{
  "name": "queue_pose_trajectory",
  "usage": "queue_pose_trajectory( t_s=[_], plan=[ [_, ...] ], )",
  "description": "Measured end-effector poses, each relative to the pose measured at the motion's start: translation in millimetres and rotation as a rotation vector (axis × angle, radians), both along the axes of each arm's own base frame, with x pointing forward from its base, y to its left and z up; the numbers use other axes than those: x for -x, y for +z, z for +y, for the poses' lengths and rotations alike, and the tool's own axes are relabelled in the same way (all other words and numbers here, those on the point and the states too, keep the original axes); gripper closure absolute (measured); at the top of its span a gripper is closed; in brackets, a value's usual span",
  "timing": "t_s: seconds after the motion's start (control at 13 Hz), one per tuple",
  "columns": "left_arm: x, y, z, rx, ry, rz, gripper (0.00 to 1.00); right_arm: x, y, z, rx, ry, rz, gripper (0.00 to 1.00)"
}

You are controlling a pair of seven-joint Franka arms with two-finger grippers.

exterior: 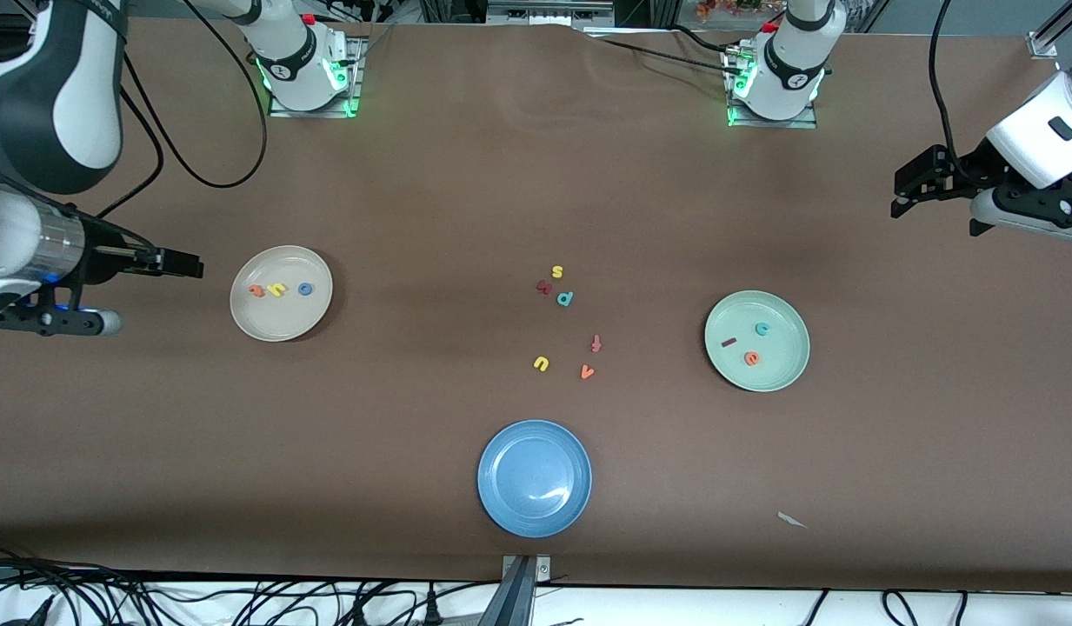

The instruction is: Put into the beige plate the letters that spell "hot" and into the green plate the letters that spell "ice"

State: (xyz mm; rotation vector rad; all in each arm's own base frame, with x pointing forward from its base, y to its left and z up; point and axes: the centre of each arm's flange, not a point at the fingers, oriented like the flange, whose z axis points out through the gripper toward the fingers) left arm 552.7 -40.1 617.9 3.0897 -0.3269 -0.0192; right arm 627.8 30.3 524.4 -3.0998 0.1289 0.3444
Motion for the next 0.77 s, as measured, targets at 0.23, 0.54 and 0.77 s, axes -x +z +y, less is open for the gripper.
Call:
queue_pose_trajectory(
  t_s=[0.23, 0.54, 0.77],
  plan=[
    [2, -4, 6, -0.001, 0.010, 0.018, 0.00, -2, 12, -5, 0.005, -0.006, -0.021, 0.00],
    [6, -5, 7, -0.003, 0.013, 0.051, 0.00, -13, 26, -22, 0.031, 0.028, -0.031, 0.00],
    [7, -2, 8, -0.004, 0.042, 0.048, 0.00, -16, 33, -28, 0.053, 0.079, -0.044, 0.00]
  ],
)
